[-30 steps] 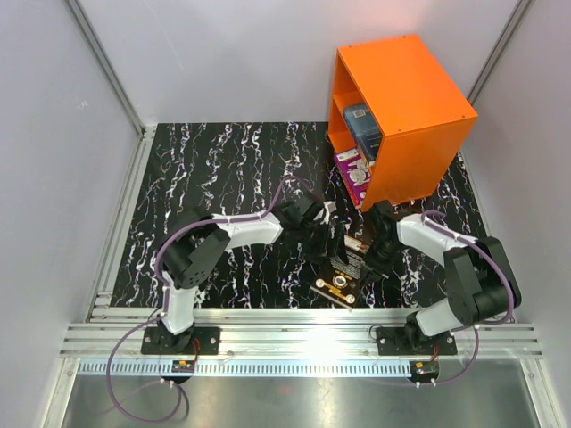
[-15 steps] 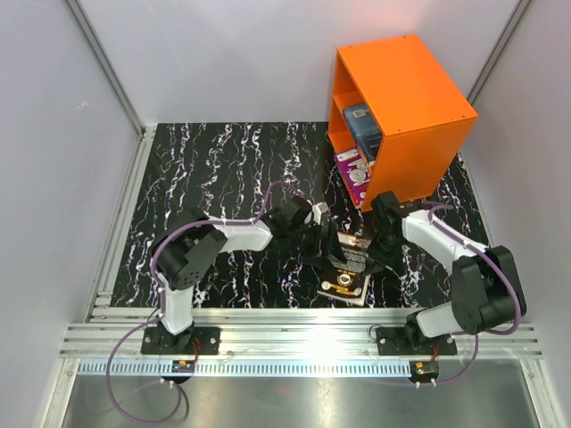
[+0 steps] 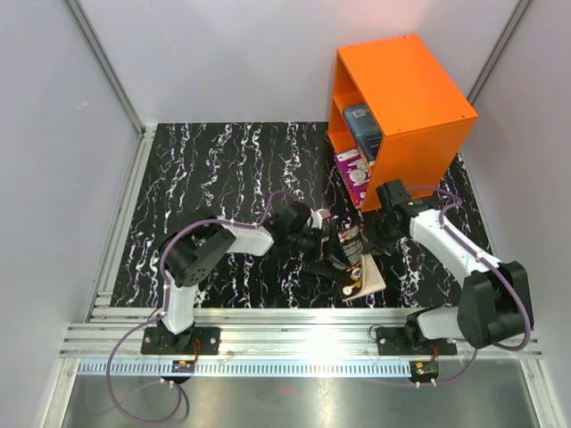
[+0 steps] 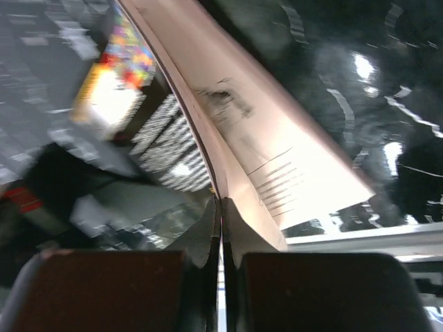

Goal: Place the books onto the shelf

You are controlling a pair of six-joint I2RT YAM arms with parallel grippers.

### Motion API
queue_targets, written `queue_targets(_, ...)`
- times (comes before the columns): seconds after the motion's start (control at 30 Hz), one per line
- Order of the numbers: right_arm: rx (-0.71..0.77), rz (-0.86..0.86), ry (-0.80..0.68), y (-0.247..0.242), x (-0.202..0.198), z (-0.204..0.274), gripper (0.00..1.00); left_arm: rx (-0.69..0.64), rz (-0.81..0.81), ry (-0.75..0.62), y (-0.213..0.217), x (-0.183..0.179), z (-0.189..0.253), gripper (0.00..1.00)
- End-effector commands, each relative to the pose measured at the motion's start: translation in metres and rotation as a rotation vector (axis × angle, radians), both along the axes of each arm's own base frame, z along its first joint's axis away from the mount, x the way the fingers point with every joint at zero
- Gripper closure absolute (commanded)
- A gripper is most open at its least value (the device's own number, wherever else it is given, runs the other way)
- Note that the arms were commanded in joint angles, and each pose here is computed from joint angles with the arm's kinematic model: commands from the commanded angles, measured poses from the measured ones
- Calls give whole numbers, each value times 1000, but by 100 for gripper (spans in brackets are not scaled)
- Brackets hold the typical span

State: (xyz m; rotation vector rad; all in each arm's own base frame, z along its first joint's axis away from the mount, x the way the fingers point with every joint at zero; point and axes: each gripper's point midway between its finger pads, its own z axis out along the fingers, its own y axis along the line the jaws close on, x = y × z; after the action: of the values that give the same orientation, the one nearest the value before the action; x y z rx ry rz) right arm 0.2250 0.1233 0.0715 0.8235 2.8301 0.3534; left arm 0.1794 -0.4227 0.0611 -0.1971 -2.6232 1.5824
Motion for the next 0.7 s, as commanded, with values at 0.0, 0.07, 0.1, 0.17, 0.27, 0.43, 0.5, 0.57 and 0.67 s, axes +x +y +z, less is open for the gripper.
queue_targets(0.0,182,17,-190,37,36,65,100,-218,-70,-73,-23,-6,52,2)
queue_targets(0.07,191,20,-219,38,40,86,100,-217,-36,-55,-18,-4,46,2)
queue_targets(0.1,194,21,-231,38,41,93,100,-243,-17,-50,-19,0,51,3)
queue_targets(0.17,202,18,-251,39,43,106,100,-251,15,-33,-15,5,47,3)
queue_targets(0.27,232,17,-269,43,43,120,100,-297,75,-17,-12,17,52,3)
queue_targets(0.43,258,26,-265,48,45,129,100,-381,171,32,-3,30,54,4)
queue_targets(0.5,264,29,-246,50,43,126,100,-416,197,48,-1,33,58,4)
queue_targets(0.57,268,24,-233,50,40,122,100,-427,224,61,0,39,54,4)
queue_targets(0.67,273,15,-221,49,34,116,100,-445,239,80,1,40,51,5)
